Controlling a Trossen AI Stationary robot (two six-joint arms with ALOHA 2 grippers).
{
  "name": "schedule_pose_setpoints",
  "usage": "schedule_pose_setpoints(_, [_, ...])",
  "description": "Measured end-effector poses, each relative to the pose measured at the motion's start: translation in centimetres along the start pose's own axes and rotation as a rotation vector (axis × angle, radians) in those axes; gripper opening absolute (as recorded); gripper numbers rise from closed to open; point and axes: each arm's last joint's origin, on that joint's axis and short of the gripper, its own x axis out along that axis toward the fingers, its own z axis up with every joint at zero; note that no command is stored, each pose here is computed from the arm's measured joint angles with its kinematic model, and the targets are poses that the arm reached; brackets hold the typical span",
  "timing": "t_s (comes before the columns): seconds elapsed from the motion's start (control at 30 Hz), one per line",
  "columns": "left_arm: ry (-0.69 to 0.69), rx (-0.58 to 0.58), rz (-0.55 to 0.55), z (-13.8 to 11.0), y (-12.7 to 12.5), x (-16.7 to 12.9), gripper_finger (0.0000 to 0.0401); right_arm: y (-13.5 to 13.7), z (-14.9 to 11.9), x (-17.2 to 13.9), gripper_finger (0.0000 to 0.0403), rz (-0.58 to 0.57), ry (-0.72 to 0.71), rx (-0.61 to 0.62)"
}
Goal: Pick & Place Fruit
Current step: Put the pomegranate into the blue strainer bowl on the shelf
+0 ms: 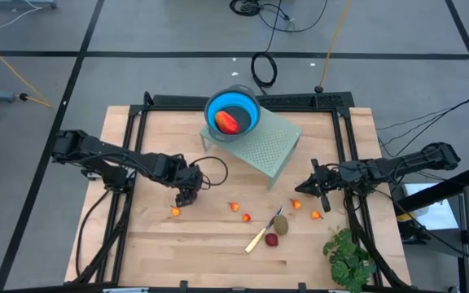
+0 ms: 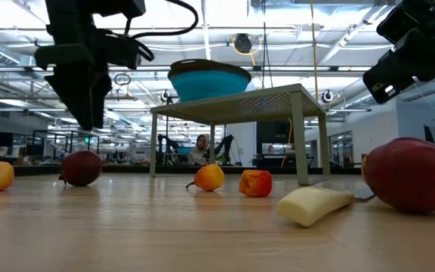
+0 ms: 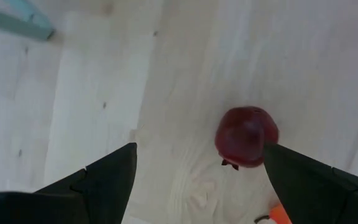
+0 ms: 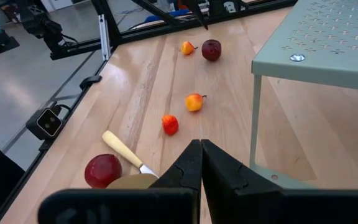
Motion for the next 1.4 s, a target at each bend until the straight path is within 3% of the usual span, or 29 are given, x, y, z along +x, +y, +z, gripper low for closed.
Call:
schedule_pose_setpoints(0.1, [-0.007,0.089,-0.007,0.0,-0.3,-0.1,0.0347,0.0,0.0,0.0,0.0000,0.000,0.000,0.000])
schedule_pose_setpoints(0.37, [-0.015,0.182,-0.075,-0.1,-0.6,0.4,0.0347,0.0,0.0,0.0,0.0000,-0.001,0.000,0.000])
schedule_pose_setpoints(1.0, [-0.059,0.178,-0.173,-1.2,-1.1,3.0,0.0347,-0.1,-0.3,0.0,0.0000,-0.009,0.027,0.018])
schedule_pose_setpoints(1.4, [-0.050,0.182,-0.160,-2.0,-1.1,4.9,0.0347,-0.1,-0.2,0.0,0.0000,-0.032,0.018,0.034])
